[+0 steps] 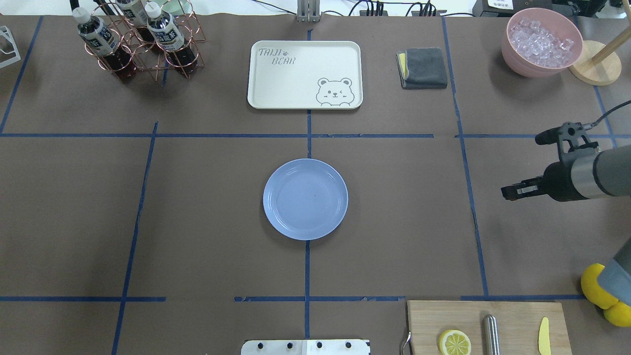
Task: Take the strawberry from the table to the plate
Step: 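Carry the strawberry with the right gripper over the light blue plate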
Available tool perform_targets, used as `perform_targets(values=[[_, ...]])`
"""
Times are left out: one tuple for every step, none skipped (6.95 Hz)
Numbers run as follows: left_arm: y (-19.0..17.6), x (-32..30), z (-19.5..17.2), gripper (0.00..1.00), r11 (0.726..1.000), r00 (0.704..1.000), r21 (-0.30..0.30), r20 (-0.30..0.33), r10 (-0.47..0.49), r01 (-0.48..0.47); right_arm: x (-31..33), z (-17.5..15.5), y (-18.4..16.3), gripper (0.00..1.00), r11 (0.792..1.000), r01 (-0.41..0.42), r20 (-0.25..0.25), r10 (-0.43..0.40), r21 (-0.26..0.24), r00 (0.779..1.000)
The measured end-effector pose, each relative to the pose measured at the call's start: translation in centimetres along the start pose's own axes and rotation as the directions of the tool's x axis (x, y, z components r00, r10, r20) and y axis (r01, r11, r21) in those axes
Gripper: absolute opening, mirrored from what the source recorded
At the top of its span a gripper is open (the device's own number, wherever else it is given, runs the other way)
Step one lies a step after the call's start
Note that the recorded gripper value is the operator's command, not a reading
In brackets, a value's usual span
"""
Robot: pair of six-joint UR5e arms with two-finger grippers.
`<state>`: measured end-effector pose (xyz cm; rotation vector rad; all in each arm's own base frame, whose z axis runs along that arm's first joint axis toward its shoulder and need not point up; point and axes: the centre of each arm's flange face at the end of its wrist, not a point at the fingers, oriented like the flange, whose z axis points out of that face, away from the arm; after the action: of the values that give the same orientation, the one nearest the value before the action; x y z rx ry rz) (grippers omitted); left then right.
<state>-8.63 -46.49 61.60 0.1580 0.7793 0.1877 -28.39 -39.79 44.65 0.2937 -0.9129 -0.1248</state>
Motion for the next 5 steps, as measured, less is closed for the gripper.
perform_targets(values=[[0.0, 0.0, 0.0, 1.00, 1.000, 1.000, 0.000, 0.000, 0.000, 0.000, -7.6, -0.1, -2.9, 0.00, 0.998, -0.056, -0.005, 0.055, -0.020, 0.998], [0.0, 0.0, 0.0, 1.00, 1.000, 1.000, 0.001, 0.000, 0.000, 0.000, -15.6, 0.4, -4.7, 0.00, 0.995, -0.096, -0.032, 0.095, -0.033, 0.995], [0.0, 0.1, -0.1, 1.00, 1.000, 1.000, 0.002, 0.000, 0.002, -0.002, -23.2, 1.4, -5.3, 0.00, 0.991, -0.128, -0.063, 0.126, -0.034, 0.990], [0.0, 0.2, -0.2, 1.00, 1.000, 1.000, 0.004, 0.000, 0.004, -0.004, -29.7, 2.9, -5.9, 0.00, 0.986, -0.163, -0.082, 0.160, -0.026, 0.984], [0.0, 0.3, -0.3, 1.00, 1.000, 1.000, 0.005, 0.001, 0.005, -0.005, -35.4, 5.1, -6.7, 0.00, 0.981, -0.193, -0.102, 0.191, -0.015, 0.976]])
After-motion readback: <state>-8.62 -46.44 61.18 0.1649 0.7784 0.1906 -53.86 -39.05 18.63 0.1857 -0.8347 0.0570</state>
